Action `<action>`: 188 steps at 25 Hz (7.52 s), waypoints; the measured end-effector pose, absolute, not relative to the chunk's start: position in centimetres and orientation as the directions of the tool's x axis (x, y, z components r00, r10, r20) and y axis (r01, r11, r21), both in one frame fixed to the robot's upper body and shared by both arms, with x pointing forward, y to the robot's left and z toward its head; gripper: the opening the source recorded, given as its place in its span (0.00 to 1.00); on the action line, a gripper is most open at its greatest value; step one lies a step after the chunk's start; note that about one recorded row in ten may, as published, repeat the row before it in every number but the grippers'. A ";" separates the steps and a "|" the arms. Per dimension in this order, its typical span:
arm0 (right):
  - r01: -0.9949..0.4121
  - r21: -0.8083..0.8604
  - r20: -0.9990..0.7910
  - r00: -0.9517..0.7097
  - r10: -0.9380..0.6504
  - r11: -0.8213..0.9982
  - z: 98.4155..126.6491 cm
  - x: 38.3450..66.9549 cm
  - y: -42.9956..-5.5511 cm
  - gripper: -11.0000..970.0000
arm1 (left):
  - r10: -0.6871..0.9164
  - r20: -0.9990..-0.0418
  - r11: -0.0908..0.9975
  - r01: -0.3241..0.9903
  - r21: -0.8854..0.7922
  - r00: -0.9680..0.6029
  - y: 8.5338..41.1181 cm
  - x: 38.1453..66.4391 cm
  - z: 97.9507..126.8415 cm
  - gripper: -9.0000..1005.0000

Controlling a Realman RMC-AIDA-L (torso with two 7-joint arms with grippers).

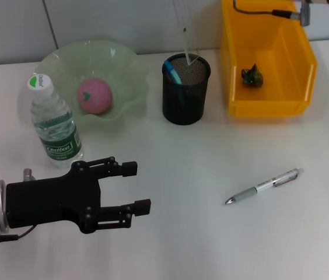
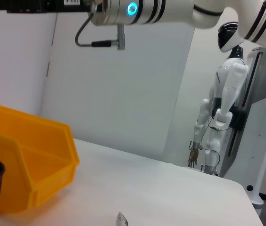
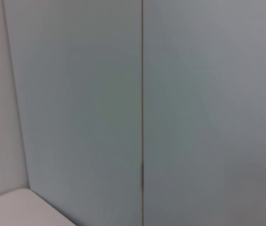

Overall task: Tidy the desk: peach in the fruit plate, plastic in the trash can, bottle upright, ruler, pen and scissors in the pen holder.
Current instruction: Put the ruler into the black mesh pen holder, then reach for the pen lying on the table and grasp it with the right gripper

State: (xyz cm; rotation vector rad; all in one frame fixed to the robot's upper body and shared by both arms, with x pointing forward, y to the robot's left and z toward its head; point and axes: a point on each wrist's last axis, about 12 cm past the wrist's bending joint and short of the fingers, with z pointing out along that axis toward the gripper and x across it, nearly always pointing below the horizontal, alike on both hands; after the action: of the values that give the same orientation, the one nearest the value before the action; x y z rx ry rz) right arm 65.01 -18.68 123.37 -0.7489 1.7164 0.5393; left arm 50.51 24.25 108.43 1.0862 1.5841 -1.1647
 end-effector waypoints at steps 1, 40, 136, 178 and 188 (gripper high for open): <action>-0.722 -0.020 -0.967 -0.162 -0.198 0.692 123.1 65.0 -18.8 0.41 | 0.150 -0.958 0.183 0.959 -0.216 -0.244 24.2 50.5 108.4 0.78; -0.689 -0.002 -0.954 -0.215 -0.207 0.725 117.6 67.0 -18.6 0.45 | 0.144 -0.959 0.174 0.960 -0.220 -0.245 24.3 50.2 108.3 0.78; -0.987 -0.011 -0.075 0.158 -0.985 -0.158 115.0 60.3 -18.5 0.65 | 0.131 -0.971 0.235 0.958 -0.166 -0.200 24.5 50.4 107.9 0.78; -0.954 -0.025 -0.043 0.299 -0.953 -0.298 112.5 60.0 -17.5 0.40 | 0.116 -0.963 0.248 0.946 -0.208 -0.242 24.2 50.4 107.5 0.78; -0.951 -0.023 -0.044 0.309 -0.950 -0.308 112.4 59.9 -17.7 0.34 | 0.113 -0.963 0.246 0.946 -0.212 -0.245 24.2 50.4 107.6 0.78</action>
State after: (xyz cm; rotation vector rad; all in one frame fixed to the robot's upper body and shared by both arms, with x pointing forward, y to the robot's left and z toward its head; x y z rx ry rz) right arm 59.90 -17.68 112.41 -2.5052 1.8209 0.0342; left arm 50.38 24.23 107.64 1.0130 1.5872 -1.1240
